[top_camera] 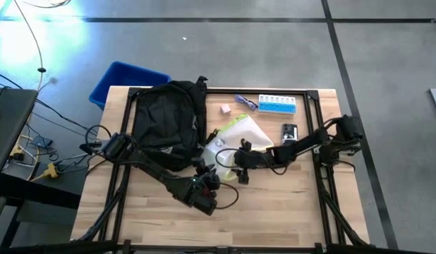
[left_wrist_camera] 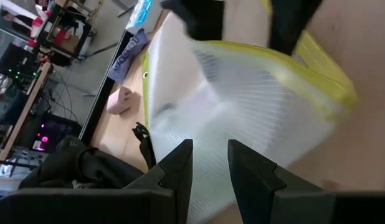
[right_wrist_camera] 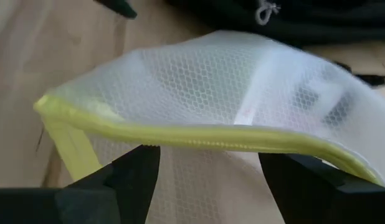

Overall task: Unpack backpack
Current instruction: Remove the green earphone from the yellow zip bag

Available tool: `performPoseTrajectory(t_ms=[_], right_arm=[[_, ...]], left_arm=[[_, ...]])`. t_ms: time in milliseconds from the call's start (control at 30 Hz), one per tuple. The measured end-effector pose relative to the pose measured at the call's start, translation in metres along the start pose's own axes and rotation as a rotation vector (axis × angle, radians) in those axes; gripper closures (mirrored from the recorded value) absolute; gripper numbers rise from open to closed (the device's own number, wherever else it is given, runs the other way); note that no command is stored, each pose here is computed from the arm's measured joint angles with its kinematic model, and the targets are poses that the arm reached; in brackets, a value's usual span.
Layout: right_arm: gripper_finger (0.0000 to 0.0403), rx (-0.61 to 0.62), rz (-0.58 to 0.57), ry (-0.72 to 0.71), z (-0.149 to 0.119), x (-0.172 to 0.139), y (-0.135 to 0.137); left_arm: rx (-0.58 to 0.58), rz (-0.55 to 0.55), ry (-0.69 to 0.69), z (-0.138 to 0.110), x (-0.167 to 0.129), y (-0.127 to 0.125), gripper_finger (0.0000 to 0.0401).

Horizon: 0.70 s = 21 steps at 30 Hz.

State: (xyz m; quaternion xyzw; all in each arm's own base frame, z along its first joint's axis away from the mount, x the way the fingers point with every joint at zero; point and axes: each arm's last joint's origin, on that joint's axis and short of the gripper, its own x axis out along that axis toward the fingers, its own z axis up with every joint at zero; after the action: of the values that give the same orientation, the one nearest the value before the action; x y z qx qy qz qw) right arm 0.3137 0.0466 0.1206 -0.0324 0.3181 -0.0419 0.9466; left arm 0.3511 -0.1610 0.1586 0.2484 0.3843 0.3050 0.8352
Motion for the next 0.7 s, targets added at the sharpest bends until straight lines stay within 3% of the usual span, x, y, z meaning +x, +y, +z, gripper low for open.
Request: performPoseTrajectory(t_ms=[233,467,700], right_arm=[[0.0149,-0.243,-0.029,0.042,-0.015,0.017,0.007],[0.0149,-0.426,-0.200,0.048,-0.002,0.044,0.026],[0.0149,-0.410,-0.215,-0.005,0.024,0.052,0.026]], left_arm=[[-0.010,-0.002,-0.006,0.001,0.000,0.000,0.0318],[-0.011,-0.010,-0.003,0.001,0.000,-0.001,0.0318],[-0.007,-0.021,-0.017,0.000,-0.006,-0.004,0.0318]])
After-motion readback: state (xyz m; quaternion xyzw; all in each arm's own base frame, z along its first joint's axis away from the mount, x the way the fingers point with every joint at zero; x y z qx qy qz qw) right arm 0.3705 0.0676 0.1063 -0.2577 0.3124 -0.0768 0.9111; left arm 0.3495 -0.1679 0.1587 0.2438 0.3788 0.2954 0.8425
